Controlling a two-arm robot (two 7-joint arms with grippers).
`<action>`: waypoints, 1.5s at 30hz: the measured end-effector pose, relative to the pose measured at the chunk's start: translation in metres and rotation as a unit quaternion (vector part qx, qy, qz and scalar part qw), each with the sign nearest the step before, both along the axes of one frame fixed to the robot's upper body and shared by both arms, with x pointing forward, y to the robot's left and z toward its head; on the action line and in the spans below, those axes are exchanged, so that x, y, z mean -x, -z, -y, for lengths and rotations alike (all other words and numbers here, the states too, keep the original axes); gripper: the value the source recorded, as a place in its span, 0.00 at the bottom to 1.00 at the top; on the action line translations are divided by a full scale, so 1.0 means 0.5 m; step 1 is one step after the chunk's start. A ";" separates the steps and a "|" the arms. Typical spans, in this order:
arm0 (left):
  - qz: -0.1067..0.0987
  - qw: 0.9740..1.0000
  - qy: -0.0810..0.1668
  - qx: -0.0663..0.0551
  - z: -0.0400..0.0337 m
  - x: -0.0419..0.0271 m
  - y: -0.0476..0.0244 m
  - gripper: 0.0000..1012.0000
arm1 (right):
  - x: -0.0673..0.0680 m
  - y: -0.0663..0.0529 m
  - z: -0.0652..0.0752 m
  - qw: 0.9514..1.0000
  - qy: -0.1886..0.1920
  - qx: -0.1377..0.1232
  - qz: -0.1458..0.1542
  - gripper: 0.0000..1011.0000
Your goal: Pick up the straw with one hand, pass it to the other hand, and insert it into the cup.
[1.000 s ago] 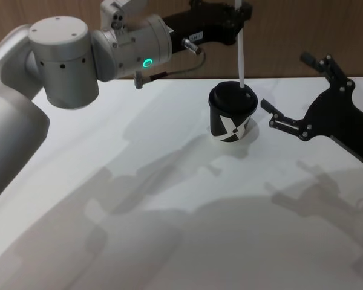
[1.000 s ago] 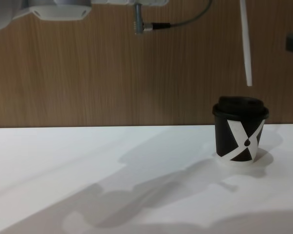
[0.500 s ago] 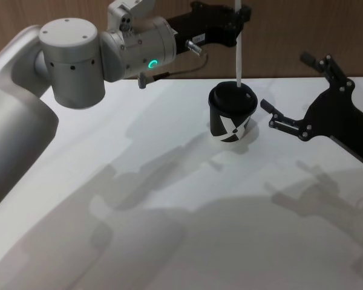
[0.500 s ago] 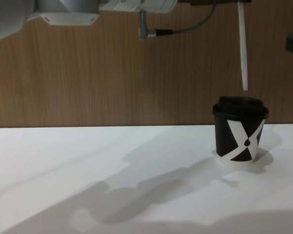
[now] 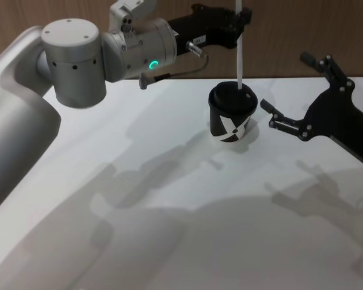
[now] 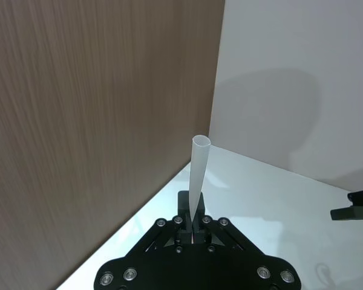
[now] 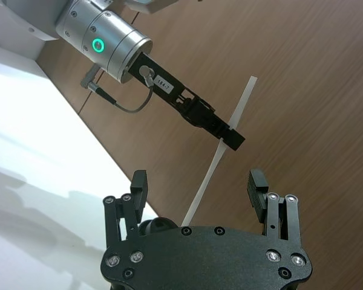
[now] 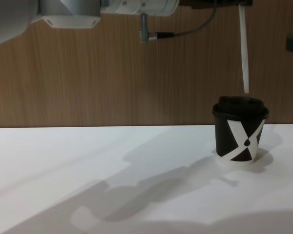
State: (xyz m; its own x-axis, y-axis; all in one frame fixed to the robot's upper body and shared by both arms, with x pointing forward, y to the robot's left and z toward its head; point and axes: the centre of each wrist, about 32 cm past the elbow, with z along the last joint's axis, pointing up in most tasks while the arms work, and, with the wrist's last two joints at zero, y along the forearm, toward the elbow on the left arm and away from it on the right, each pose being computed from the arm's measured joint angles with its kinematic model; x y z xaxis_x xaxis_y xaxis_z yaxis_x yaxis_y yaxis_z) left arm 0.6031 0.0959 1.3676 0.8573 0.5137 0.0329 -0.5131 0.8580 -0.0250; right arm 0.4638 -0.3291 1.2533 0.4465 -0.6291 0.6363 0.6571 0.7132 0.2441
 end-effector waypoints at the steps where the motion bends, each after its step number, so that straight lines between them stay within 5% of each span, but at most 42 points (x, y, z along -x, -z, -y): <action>1: 0.000 1.000 0.000 0.000 0.000 0.000 0.000 0.01 | 0.000 0.000 0.000 1.000 0.000 0.000 0.000 0.99; 45: -0.008 1.000 0.016 -0.009 0.021 -0.030 0.024 0.01 | 0.000 0.000 0.000 1.000 0.000 0.000 0.000 0.99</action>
State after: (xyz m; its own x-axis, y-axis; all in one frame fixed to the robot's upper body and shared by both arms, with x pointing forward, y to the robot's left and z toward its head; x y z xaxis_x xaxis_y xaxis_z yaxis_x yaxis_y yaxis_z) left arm 0.6183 0.0856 1.3555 0.8740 0.4850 0.0284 -0.4852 0.8744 -0.0028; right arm 0.4638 -0.3291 1.2533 0.4466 -0.6291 0.6363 0.6571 0.7132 0.2440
